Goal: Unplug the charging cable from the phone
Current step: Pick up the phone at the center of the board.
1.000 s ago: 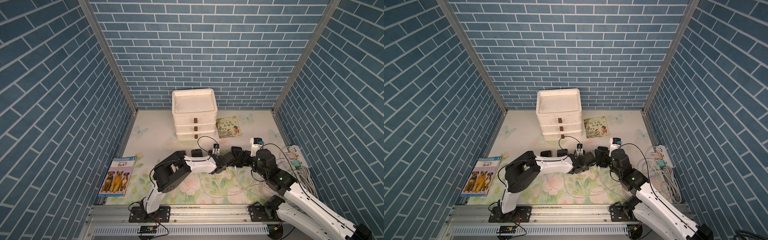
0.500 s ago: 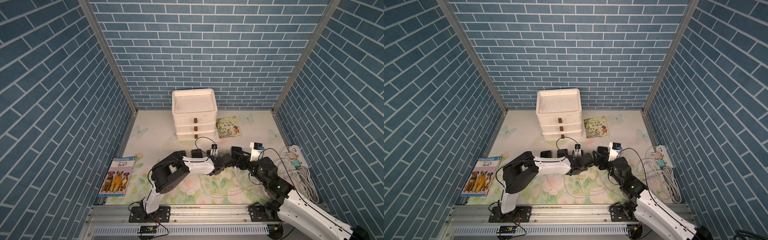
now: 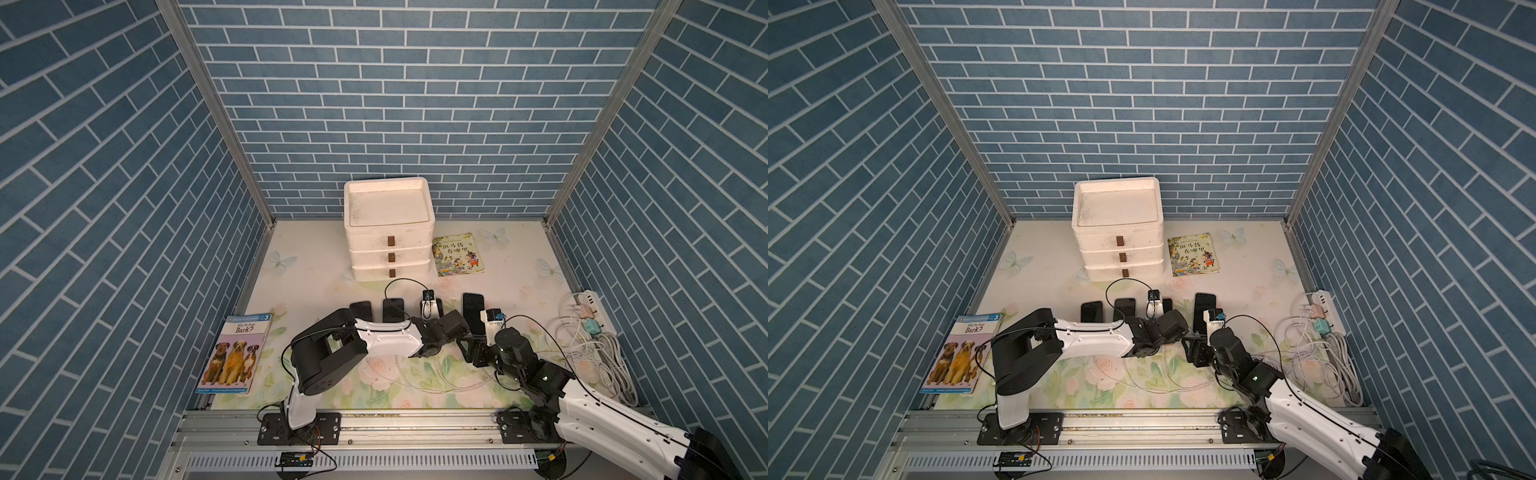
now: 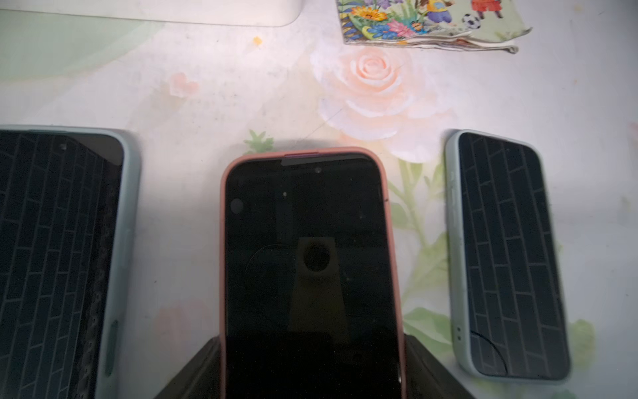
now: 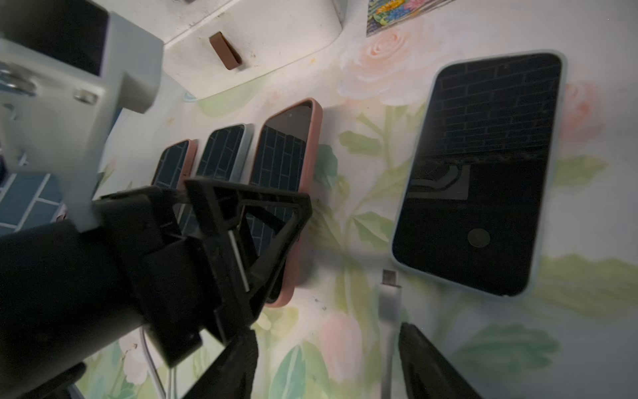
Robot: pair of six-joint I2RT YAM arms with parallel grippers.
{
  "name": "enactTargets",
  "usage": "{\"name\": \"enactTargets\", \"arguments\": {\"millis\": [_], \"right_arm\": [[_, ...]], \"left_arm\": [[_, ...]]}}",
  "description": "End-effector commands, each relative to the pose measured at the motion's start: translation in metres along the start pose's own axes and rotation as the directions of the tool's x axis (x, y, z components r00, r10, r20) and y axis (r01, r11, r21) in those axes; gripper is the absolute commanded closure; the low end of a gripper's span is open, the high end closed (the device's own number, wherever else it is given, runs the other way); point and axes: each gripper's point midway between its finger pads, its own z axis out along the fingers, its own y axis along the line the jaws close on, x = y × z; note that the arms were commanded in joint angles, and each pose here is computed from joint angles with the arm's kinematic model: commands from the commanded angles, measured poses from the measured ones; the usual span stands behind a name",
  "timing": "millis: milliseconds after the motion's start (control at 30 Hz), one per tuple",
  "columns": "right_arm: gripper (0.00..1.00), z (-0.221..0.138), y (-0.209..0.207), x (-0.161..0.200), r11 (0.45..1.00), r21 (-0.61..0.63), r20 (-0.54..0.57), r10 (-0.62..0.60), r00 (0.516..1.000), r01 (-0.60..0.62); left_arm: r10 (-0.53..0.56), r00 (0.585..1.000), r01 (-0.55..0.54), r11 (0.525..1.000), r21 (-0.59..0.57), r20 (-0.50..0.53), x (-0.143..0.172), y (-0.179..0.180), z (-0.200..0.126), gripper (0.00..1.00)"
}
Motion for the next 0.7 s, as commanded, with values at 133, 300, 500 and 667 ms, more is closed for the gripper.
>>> {"name": "enactTargets", "arguments": {"millis": [133,300,500,667], "right_arm": [[0.47,-0.017,0.053,-0.003,0.957,-0.286,-0.013,-0.058,0.998,0.052],[0.6,-0.008,0.048,0.016,0.961,-0.275,-0.103,-0.065,0.993,0.034],[0.65,0.003,0.054,0.032,0.948,-0.319,-0.175,-0.053,0.983,-0.006],[0.63,0.007,0.062,0.034,0.934,-0.358,-0.186,-0.064,0.98,-0.007]], "left_arm": [[-0.058,0.996,0.053,0.996,0.074,0.074,-0.029,-0.023,-0.013,1.0],[-0.08,0.993,0.071,0.993,0.1,0.092,-0.037,-0.026,-0.022,1.0],[-0.092,0.991,0.079,0.988,0.132,0.098,-0.043,-0.03,-0.031,1.0],[-0.103,0.989,0.087,0.985,0.147,0.103,-0.046,-0.031,-0.035,1.0]]}}
